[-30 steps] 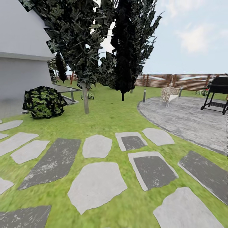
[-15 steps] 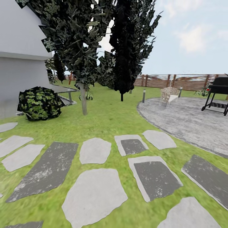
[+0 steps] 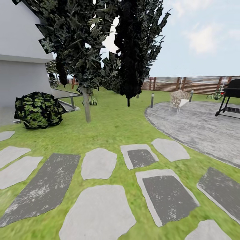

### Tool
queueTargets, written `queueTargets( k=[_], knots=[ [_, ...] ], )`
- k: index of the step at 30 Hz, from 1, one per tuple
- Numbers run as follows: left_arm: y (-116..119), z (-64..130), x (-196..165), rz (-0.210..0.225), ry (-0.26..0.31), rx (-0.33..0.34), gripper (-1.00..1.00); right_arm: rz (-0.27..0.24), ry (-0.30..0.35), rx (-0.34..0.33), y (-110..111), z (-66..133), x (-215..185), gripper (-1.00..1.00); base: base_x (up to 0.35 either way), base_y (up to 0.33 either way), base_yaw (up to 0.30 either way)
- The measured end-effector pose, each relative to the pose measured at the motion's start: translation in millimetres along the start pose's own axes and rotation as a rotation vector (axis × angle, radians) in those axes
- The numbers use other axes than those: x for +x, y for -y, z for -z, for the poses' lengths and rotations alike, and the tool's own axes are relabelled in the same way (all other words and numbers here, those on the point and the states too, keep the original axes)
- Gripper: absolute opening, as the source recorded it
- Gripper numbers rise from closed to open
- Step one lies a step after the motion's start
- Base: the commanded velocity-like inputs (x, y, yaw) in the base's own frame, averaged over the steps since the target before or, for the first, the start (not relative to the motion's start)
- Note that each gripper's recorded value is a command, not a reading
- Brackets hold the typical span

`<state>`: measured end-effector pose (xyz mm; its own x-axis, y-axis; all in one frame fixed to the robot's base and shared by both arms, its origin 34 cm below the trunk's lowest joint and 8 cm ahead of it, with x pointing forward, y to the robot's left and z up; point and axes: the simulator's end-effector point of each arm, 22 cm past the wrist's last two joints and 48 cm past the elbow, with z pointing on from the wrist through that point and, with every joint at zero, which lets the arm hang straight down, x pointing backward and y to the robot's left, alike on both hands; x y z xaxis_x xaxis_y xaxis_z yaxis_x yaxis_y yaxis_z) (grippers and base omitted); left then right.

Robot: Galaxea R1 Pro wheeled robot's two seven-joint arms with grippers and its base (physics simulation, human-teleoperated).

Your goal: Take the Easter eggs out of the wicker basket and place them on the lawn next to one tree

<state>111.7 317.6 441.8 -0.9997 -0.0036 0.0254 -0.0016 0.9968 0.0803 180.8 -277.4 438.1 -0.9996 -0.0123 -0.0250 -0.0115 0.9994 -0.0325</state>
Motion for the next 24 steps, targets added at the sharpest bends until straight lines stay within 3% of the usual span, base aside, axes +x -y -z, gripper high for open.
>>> queueTargets(
  k=[24],
  knots=[
    [0.0, -0.2, -5.3, 0.001, 0.014, 0.0, 1.0, -0.005, 0.015, 0.001, 0.8, 0.5, -5.7, 1.0, 0.335, 0.0, 0.017]
  ],
)
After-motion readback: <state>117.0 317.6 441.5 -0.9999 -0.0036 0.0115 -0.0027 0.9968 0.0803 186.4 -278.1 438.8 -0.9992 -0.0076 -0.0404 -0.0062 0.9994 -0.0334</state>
